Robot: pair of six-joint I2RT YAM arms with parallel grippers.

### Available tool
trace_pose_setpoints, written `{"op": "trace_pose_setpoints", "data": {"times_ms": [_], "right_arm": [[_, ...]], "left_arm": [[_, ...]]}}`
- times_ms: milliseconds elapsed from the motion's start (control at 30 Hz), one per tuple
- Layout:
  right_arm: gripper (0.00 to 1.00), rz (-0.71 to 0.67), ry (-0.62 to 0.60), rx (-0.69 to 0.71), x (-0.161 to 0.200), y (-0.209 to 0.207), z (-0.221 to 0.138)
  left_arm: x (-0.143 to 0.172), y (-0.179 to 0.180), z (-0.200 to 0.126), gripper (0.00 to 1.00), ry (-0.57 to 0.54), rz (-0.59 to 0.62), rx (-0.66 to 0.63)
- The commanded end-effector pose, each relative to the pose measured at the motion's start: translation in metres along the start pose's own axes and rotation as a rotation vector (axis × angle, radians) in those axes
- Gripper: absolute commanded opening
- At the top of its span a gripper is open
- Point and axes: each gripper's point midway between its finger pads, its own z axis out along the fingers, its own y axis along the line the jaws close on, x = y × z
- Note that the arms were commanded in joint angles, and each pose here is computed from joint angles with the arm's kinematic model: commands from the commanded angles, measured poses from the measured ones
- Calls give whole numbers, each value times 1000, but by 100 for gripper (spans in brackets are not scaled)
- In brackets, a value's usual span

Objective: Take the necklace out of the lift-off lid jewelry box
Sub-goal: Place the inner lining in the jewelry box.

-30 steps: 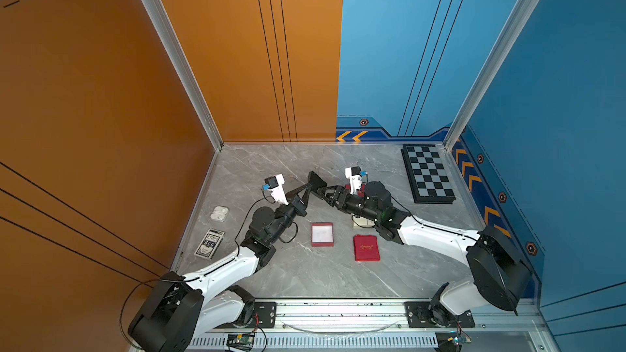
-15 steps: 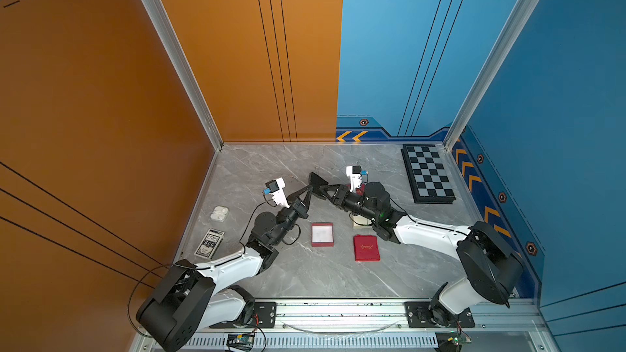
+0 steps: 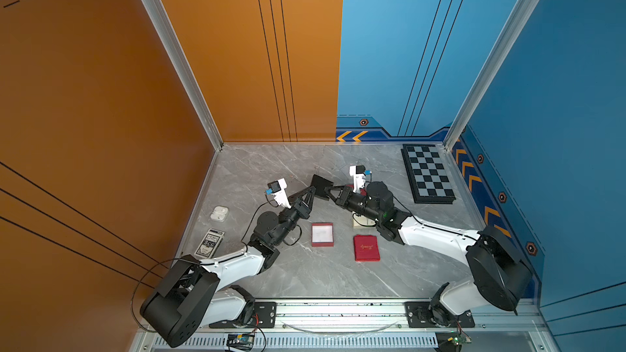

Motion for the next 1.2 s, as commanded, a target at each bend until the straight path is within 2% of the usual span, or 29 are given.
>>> {"op": "trace_pose_setpoints", "data": {"times_ms": [0, 267, 600, 933, 1167], "right_arm": [[8, -76, 36, 106, 6, -15, -15], [7, -143, 131, 243, 23, -38, -37], [6, -166, 257, 329, 62, -68, -39], [5, -140, 312, 356, 97, -91, -17], [3, -126, 323, 380, 113, -103, -8]], "left_arm": [[12, 19, -5, 32, 44, -4, -80], [40, 58, -16, 37, 205, 21, -287], [51, 78, -42, 37, 398, 162, -488], [81, 83, -69, 34, 584, 222, -543], [97, 76, -73, 33, 648, 250, -517]]}}
